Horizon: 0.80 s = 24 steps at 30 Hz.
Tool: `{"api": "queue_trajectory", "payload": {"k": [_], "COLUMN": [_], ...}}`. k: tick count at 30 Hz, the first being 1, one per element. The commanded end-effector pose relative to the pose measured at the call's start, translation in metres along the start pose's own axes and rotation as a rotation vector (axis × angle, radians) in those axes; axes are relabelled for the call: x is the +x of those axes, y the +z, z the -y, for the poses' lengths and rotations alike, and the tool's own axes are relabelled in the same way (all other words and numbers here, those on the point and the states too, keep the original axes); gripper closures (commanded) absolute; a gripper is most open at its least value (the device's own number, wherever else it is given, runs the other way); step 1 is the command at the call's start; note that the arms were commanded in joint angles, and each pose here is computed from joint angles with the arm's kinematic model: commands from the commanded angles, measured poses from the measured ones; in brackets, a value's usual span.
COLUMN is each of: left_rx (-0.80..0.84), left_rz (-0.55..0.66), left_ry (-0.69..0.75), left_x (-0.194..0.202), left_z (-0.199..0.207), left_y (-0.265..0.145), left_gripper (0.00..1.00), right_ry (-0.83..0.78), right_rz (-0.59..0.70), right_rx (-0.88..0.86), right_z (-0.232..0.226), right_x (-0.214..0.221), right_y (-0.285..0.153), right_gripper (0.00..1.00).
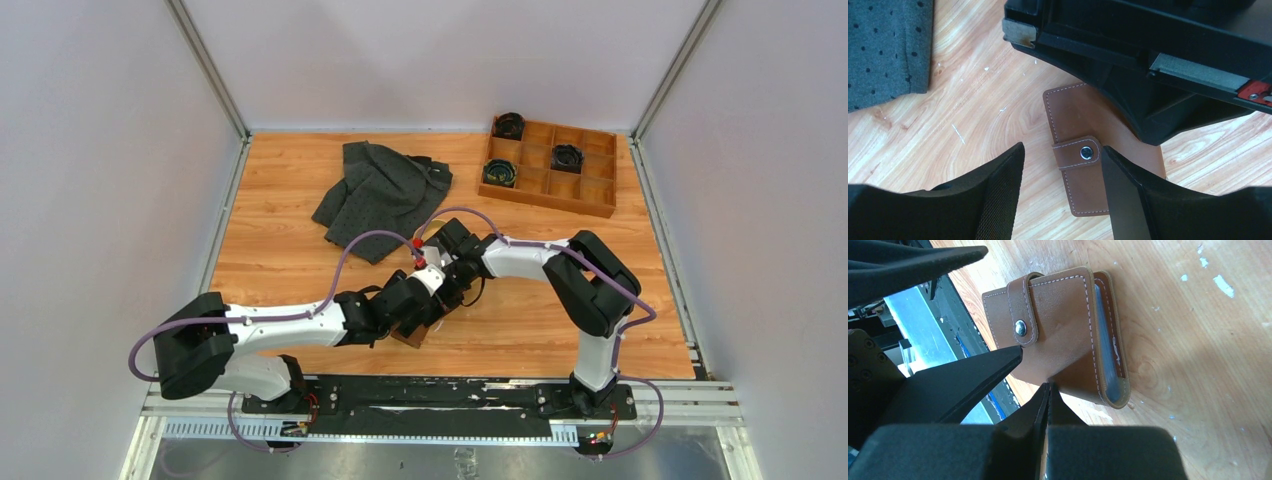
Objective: Put the credit cards into the card holder
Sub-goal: Open the card holder at the center of the board.
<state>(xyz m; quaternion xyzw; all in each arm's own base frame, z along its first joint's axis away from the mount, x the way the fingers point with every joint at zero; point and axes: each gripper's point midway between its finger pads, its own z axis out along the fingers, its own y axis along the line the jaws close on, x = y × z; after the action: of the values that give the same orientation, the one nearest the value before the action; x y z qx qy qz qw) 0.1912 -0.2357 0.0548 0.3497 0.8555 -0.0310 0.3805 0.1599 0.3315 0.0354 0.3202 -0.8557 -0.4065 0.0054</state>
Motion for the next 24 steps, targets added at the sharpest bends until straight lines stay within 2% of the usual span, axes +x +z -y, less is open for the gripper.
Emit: {"api": "queue_trajectory", "payload": {"k": [1, 6, 10, 14, 18, 21, 24], "left_rx": [-0.032, -0.007, 0.011, 0.055, 0.052, 0.046, 0.024], "left_rz": [0.032, 0.007, -0.011, 0.006, 0.015, -0.001, -0.015], "left_ry": [0.008, 0.025, 0.026, 0.018, 0.020, 0.023, 0.020], "left_x": [0.001, 0.010, 0.015, 0.009, 0.009, 0.014, 0.019], "left_z": [-0.007, -0.001, 0.004, 0.010, 0.009, 0.008, 0.005], "left_y": [0.005, 0.011, 0.013, 0.009, 0.009, 0.010, 0.013], "left_gripper": [0.40, 0.48, 0.48, 0.43, 0.42, 0.44, 0.50], "right_ry": [0.028, 0.029, 0.027, 0.030, 0.028, 0.026, 0.027], "right_rz": [-0.036, -0.037, -0.037, -0.037, -0.037, -0.036, -0.034], "right_rx": [0.061, 0.063, 0.071, 0.075, 0.077, 0.077, 0.074], "right_z": [0.013, 0.014, 0.016, 0.017, 0.017, 0.016, 0.016], "right_x": [0.007, 0.007, 0.007, 0.007, 0.006, 0.006, 0.005], "right_y": [0.006, 0.006, 0.006, 0.005, 0.005, 0.004, 0.003], "right_gripper": [1.00, 1.00, 1.00, 1.00, 1.00, 1.00, 1.00]}}
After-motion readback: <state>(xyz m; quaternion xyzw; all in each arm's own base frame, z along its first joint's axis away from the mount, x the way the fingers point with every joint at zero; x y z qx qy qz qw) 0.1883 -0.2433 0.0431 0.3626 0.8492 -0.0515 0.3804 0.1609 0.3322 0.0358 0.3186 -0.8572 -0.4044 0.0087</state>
